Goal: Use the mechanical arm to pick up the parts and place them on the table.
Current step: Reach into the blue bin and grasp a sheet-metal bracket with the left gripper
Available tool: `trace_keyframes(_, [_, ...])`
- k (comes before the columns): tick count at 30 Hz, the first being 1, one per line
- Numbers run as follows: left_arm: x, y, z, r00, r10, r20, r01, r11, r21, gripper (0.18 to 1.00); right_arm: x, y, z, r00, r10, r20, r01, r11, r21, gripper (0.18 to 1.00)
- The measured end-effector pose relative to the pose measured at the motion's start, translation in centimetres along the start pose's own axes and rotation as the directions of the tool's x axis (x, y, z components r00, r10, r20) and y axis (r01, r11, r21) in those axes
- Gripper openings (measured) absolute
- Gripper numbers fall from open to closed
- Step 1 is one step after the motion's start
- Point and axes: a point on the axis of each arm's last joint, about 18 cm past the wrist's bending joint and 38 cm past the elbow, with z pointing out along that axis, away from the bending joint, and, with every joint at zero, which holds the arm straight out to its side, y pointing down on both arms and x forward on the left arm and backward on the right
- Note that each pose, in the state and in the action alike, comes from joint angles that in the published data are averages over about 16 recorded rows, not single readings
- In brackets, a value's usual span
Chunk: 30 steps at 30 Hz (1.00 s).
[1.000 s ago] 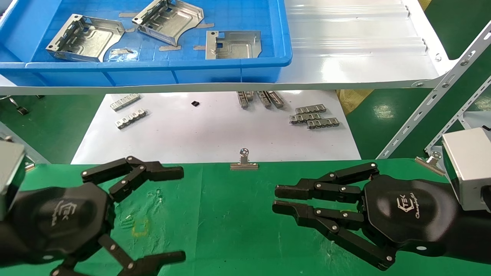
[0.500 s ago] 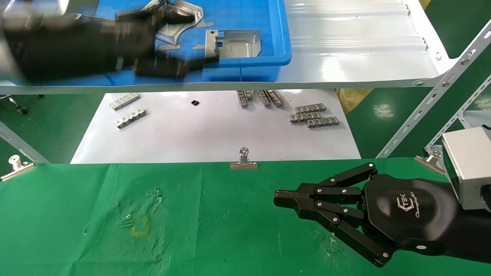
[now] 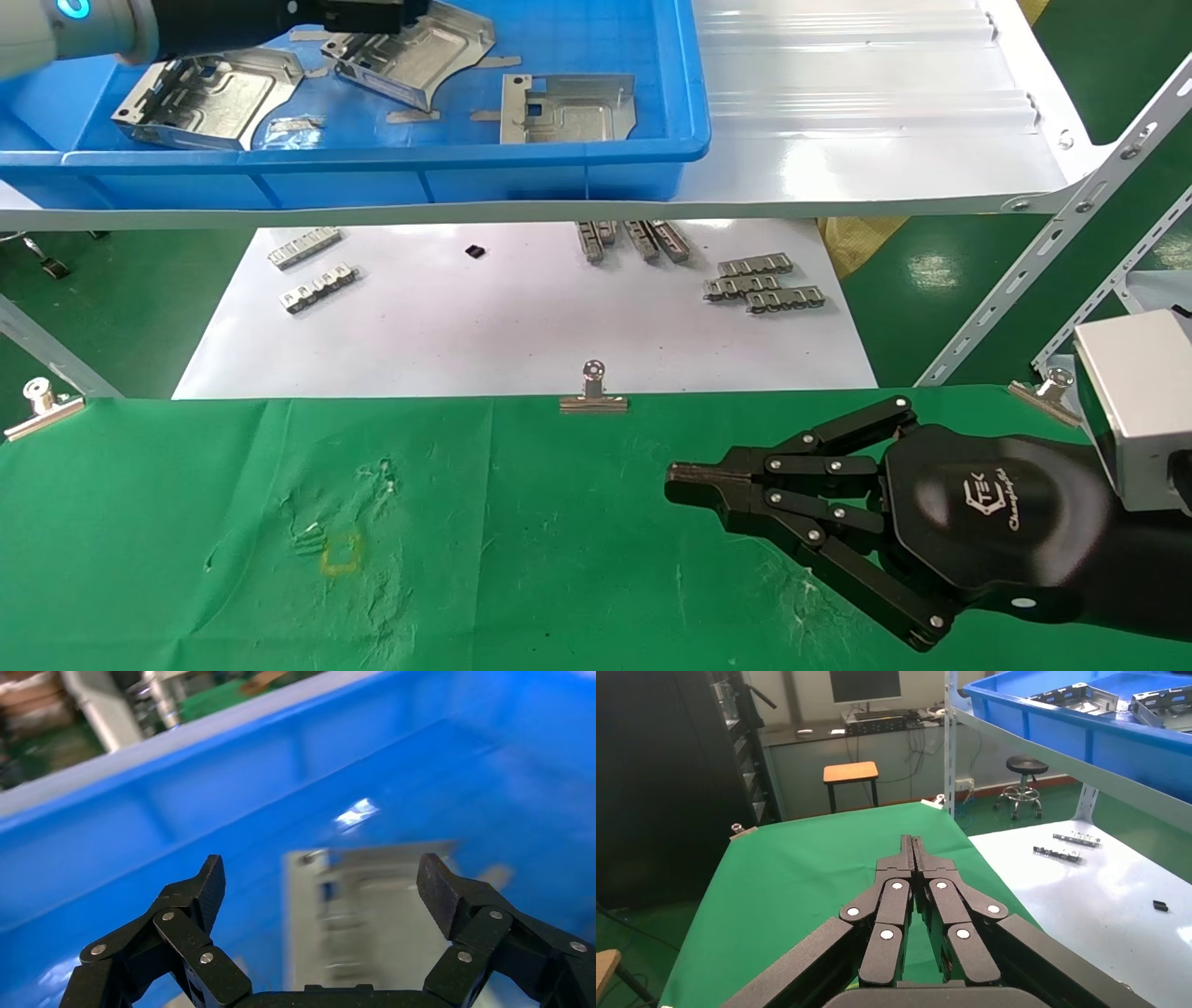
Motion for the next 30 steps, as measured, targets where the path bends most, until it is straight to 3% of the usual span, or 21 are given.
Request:
trace_keyframes(5, [-0.6,0.7,0.6,0.999,0.002,0.053,0.001,0.999,-0.054,0.985,0.0,0.0,0.0,1.0,0.0,0.0,0.0,1.0,0.0,0.202])
trace_keyframes(14, [-0.3,1.4,0.6,0.999,0.016,0.034,-0.013,0.994,-0.109,0.922,0.0,0.0,0.0,1.0,0.0,0.0,0.0,1.0,0.0,0.256])
trace_keyframes(20, [-0.1,1.4,0.3,1.0,0.027,0.009,-0.026,0.993,-0.116,0.832,0.0,0.0,0.0,1.0,0.0,0.0,0.0,1.0,0.0,0.334])
trace_keyframes(30, [0.2,1.3,-0.4,0.999,0.029,-0.036,-0.033,0.993,-0.11,0.602,0.0,0.0,0.0,1.0,0.0,0.0,0.0,1.0,0.0,0.553])
